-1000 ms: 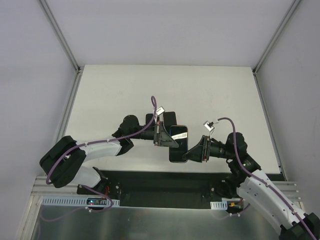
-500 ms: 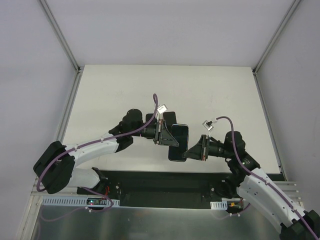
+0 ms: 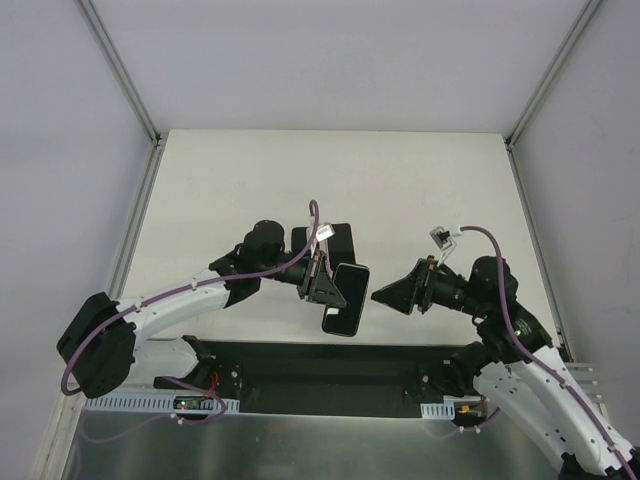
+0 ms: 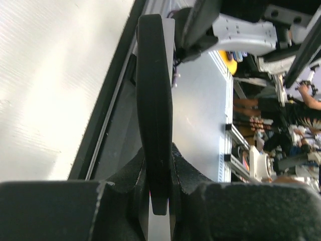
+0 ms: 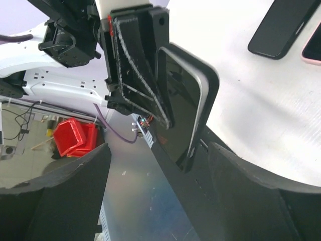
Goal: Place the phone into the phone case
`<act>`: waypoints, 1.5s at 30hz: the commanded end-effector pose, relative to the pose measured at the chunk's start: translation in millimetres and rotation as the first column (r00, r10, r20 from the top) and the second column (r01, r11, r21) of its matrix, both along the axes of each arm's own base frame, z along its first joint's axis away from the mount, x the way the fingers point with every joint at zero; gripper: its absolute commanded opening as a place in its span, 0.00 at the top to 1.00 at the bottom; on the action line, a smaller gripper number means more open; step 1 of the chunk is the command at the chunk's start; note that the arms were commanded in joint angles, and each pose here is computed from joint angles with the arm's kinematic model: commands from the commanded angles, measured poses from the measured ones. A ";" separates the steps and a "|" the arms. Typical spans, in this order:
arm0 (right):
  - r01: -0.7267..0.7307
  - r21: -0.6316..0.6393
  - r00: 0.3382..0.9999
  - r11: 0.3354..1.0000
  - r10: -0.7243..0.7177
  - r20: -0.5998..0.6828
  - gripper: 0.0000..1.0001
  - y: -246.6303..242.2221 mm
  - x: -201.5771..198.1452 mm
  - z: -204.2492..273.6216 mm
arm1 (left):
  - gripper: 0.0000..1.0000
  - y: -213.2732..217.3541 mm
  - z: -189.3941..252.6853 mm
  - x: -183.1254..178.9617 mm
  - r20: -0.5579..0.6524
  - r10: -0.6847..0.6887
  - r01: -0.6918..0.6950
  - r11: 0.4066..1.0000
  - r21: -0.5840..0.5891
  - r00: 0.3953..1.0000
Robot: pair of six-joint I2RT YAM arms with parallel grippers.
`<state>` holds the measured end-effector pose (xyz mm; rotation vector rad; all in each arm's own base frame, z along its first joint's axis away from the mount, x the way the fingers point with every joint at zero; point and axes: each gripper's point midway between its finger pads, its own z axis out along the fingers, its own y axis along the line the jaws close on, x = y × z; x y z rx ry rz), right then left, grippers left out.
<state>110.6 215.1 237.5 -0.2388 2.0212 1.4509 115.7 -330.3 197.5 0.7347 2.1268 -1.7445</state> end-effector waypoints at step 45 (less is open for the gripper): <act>-0.192 -0.030 0.979 0.981 0.194 0.064 0.90 32.6 10.8 28.7 | 1.00 2.4 13.9 -17.5 -0.016 -0.122 0.123 0.992 0.033 0.992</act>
